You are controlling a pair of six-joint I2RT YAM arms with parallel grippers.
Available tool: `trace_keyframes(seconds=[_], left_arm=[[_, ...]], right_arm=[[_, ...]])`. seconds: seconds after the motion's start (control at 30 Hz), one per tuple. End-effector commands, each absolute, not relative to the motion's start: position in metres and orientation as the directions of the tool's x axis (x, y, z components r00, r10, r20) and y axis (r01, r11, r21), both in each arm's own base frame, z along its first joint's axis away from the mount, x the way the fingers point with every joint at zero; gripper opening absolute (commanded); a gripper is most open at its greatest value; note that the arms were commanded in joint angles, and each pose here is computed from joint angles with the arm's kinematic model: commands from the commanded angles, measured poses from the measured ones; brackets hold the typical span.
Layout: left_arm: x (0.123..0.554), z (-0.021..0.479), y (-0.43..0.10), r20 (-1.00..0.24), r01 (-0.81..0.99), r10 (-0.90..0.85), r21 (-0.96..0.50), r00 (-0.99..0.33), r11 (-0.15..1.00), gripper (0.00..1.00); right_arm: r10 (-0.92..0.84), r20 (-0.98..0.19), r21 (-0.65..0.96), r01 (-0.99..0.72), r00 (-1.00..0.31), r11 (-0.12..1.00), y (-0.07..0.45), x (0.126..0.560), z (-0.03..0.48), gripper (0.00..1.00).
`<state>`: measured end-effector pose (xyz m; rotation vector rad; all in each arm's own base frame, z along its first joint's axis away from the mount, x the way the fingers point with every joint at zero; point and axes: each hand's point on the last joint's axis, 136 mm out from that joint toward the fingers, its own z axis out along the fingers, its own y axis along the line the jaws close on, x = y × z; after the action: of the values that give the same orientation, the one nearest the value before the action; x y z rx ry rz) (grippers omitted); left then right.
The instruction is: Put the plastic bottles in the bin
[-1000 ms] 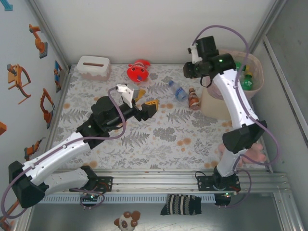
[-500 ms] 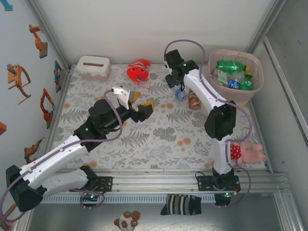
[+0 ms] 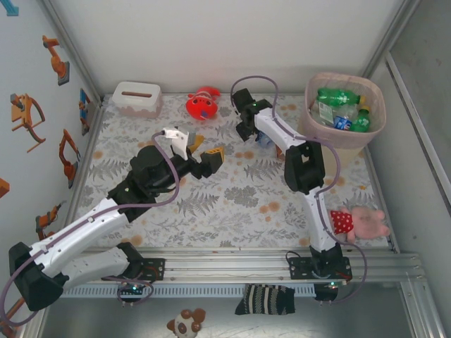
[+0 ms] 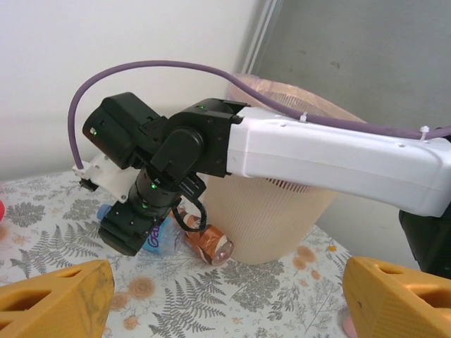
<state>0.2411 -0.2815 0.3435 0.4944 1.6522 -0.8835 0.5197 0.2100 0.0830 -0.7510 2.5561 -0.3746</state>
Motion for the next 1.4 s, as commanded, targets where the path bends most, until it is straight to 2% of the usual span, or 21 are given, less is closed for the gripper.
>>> trace_keyframes(seconds=[0.0, 0.4, 0.6, 1.17, 1.37], left_arm=[[0.241, 0.349, -0.276, -0.949, 0.714, -0.169, -0.313, -0.268, 0.626, 0.84], [0.243, 0.348, -0.275, -0.943, 0.704, -0.179, -0.329, -0.280, 0.629, 0.84], [0.245, 0.348, -0.276, -0.938, 0.704, -0.192, -0.343, -0.287, 0.623, 0.84], [0.247, 0.348, -0.274, -0.933, 0.698, -0.205, -0.357, -0.294, 0.621, 0.84], [0.246, 0.348, -0.273, -0.932, 0.698, -0.215, -0.361, -0.291, 0.619, 0.84]], right_arm=[[-0.551, -0.362, -0.356, -0.435, -0.752, 0.827, 0.207, 0.533, 0.080, 0.81], [-0.492, -0.290, -0.182, -0.457, -0.821, 0.871, 0.205, 0.515, 0.031, 0.79], [-0.471, -0.267, -0.135, -0.452, -0.841, 0.882, 0.207, 0.505, 0.028, 0.74], [-0.387, -0.338, -0.051, -0.394, -0.858, 0.918, 0.213, 0.491, 0.088, 0.50], [-0.368, -0.407, -0.031, -0.390, -0.836, 0.920, 0.214, 0.486, 0.133, 0.49]])
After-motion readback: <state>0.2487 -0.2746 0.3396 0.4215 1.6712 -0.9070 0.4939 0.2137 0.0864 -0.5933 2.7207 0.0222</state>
